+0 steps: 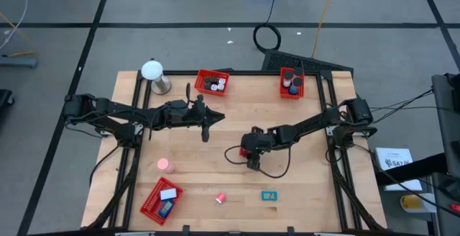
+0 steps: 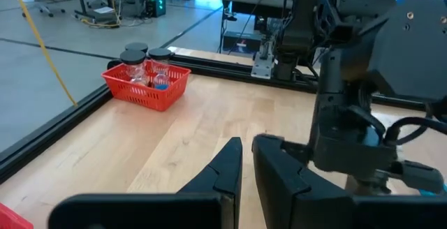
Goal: Pick & Place Office items
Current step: Put the red timer into the bottom red basket
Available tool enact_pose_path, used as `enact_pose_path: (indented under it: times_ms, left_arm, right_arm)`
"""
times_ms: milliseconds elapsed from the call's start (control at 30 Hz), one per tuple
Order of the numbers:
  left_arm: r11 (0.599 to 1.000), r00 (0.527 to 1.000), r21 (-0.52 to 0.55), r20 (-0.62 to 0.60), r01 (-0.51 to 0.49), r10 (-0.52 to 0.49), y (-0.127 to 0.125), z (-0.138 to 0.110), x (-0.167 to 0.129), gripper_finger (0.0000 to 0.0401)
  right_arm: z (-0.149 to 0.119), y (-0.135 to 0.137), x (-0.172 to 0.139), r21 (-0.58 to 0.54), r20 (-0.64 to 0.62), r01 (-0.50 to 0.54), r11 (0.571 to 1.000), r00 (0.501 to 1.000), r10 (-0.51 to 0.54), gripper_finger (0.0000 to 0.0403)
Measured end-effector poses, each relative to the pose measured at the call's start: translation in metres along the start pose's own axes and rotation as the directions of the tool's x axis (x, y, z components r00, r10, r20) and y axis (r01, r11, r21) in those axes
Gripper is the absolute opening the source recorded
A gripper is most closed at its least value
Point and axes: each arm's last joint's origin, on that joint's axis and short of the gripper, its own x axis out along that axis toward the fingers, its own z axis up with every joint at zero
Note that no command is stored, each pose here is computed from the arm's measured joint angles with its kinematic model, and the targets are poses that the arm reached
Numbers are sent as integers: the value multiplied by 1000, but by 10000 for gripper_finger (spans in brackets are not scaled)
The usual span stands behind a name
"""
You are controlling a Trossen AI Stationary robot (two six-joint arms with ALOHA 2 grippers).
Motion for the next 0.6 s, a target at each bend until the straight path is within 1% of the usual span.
enact_pose_path:
  times_ms: [133, 300, 433, 600]
  left_arm:
    - [1000, 1000, 0, 0, 0, 0, 0, 0, 0, 42]
    - [1000, 1000, 0, 0, 0, 0, 0, 0, 0, 42]
    - [1000, 1000, 0, 0, 0, 0, 0, 0, 0, 42]
    - [1000, 999, -1, 39, 1, -1, 0, 4, 0, 42]
  right_arm:
    - [6, 3, 5, -3, 64, -53, 999, 997, 53, 153]
    - [15, 6, 10, -42, 78, -51, 998, 995, 54, 160]
    - [24, 9, 9, -96, 123, -53, 994, 990, 65, 163]
    - [26, 9, 9, -128, 140, -47, 991, 988, 65, 164]
